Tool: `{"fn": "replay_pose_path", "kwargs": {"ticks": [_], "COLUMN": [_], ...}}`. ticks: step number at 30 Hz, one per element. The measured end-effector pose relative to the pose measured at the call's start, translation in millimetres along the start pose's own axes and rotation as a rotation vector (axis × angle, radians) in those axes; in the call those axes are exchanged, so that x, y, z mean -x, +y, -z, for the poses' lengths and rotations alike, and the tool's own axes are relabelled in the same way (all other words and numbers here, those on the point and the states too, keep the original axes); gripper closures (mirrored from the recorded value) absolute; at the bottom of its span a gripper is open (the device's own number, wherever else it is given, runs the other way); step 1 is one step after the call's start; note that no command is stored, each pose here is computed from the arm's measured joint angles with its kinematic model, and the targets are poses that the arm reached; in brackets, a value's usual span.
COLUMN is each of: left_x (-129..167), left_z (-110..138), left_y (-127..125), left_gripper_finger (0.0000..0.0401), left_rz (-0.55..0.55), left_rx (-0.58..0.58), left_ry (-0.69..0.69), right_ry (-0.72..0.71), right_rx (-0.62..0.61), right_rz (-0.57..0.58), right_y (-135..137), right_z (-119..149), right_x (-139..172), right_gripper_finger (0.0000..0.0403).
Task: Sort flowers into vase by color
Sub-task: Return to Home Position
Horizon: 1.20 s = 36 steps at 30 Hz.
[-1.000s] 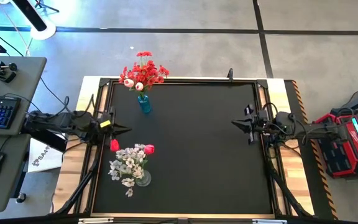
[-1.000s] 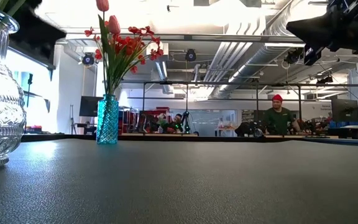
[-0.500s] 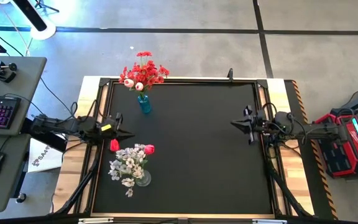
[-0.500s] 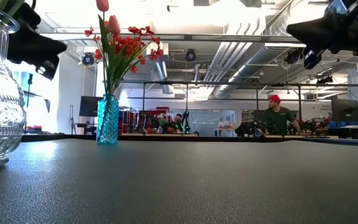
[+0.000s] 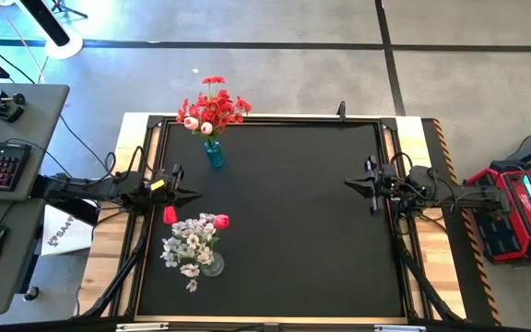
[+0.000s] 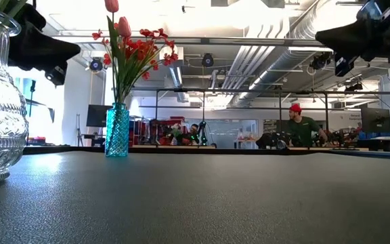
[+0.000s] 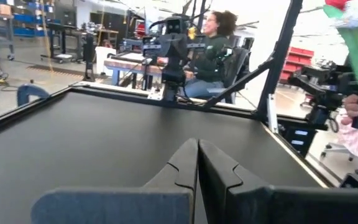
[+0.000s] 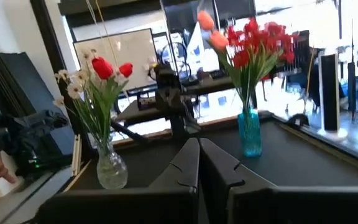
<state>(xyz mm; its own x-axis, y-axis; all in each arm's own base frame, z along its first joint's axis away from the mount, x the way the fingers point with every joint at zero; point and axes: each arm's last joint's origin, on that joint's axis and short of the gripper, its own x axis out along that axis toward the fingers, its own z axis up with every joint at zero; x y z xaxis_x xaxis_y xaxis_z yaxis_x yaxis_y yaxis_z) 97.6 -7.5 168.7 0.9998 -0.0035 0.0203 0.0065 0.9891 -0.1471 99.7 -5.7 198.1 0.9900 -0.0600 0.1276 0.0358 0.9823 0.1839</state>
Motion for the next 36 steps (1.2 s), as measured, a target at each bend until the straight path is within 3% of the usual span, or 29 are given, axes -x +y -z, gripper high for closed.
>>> {"fn": "replay_pose_path", "kwargs": {"ticks": [9,23,30,36], "left_x": [-1.0,-1.0,-1.6,-1.6], "left_z": [0.1,0.5,1.3,1.2], "left_y": [8.0,11.7,11.7,11.7], "left_gripper_finger": [0.0401,0.0401,0.0401,0.0401], "left_rz": [-0.076,-0.036,-0.038,-0.038], "left_rx": [-0.027,0.019,0.135,0.157], "left_ry": [0.004,0.019,0.026,0.026], "right_ry": [0.019,-0.001,0.009,0.082], "right_rx": [0.007,0.019,0.0,-0.07], "right_rz": [0.013,0.05,0.209,0.235], "right_y": [-0.7,-5.7,-11.2,-12.9], "right_z": [2.1,18.4,21.3,29.3], "right_x": [1.4,0.2,0.9,1.7], "right_gripper_finger": [0.0403,0.0403,0.0403,0.0403]}}
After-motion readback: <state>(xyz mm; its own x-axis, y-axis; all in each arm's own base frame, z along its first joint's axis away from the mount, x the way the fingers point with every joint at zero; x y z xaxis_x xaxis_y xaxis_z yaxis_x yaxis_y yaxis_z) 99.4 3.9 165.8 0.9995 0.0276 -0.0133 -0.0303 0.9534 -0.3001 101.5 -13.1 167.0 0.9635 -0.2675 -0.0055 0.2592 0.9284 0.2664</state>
